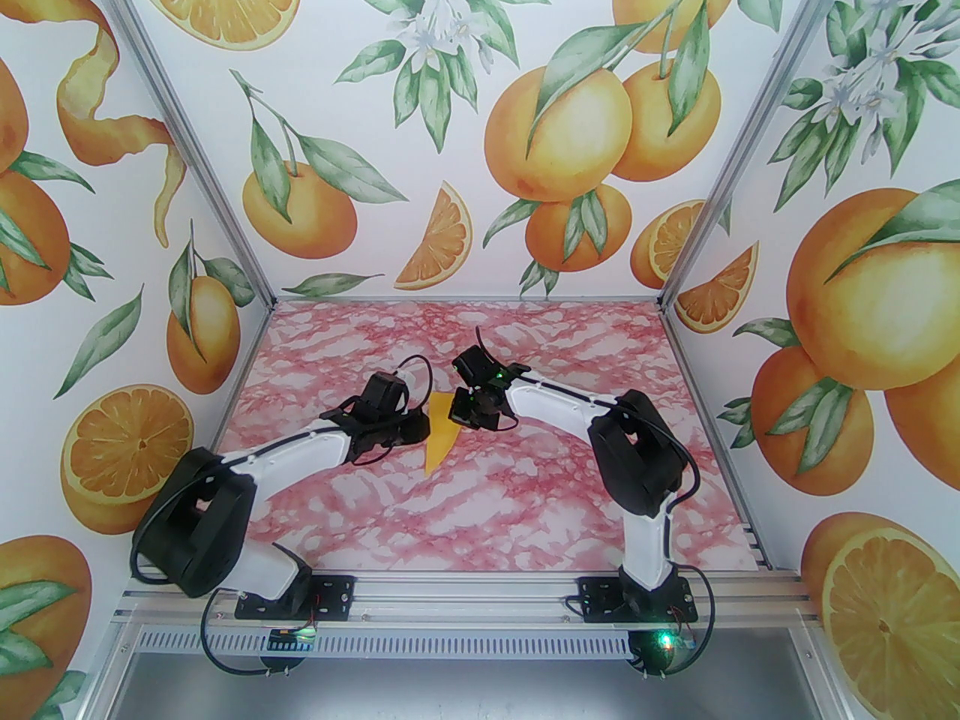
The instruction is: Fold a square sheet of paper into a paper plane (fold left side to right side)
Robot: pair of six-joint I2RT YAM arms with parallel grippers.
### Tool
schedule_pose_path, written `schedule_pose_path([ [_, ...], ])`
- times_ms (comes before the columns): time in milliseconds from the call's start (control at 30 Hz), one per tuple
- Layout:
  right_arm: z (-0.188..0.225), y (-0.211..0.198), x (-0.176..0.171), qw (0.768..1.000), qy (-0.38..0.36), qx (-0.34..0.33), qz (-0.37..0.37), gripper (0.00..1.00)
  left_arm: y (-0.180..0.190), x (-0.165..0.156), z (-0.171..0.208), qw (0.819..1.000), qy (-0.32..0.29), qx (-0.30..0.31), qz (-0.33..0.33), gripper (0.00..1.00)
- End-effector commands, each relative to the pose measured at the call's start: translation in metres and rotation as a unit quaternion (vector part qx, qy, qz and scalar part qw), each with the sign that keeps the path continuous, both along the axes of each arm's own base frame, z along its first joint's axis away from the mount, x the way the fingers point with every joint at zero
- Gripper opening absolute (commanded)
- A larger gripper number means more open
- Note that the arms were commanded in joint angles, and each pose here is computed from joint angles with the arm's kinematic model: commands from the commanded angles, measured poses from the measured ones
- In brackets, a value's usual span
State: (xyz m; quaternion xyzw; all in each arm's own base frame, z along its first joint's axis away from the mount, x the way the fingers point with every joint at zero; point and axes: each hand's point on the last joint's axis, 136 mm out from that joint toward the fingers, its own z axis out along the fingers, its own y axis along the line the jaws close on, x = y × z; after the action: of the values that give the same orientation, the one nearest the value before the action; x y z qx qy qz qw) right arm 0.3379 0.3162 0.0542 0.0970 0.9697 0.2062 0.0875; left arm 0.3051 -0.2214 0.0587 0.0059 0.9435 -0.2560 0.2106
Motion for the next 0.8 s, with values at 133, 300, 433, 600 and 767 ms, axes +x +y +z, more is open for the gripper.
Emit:
schedule_pose_path([
  [133,-0.007,-0.002,-0.001,1.0,0.008,-0.007,0.004,0.0,-0.011,-0.001,-0.031,0.999,0.025,-0.001,-0.021,0.12],
  [300,0.0,0.004,0.001,1.0,0.005,0.01,0.009,0.01,-0.008,-0.004,-0.047,0.999,0.041,0.017,-0.018,0.12],
  [433,0.013,0.017,0.004,0.999,-0.007,0.051,0.014,0.13,-0.006,-0.007,-0.052,0.998,0.048,0.024,-0.018,0.12],
  [600,0.021,0.035,0.003,0.993,-0.001,0.121,0.015,0.27,-0.007,-0.008,-0.053,0.998,0.052,0.023,-0.016,0.12],
  [767,0.019,0.028,-0.003,0.992,0.004,0.129,0.008,0.38,-0.008,-0.007,-0.055,0.998,0.054,0.021,-0.014,0.11],
])
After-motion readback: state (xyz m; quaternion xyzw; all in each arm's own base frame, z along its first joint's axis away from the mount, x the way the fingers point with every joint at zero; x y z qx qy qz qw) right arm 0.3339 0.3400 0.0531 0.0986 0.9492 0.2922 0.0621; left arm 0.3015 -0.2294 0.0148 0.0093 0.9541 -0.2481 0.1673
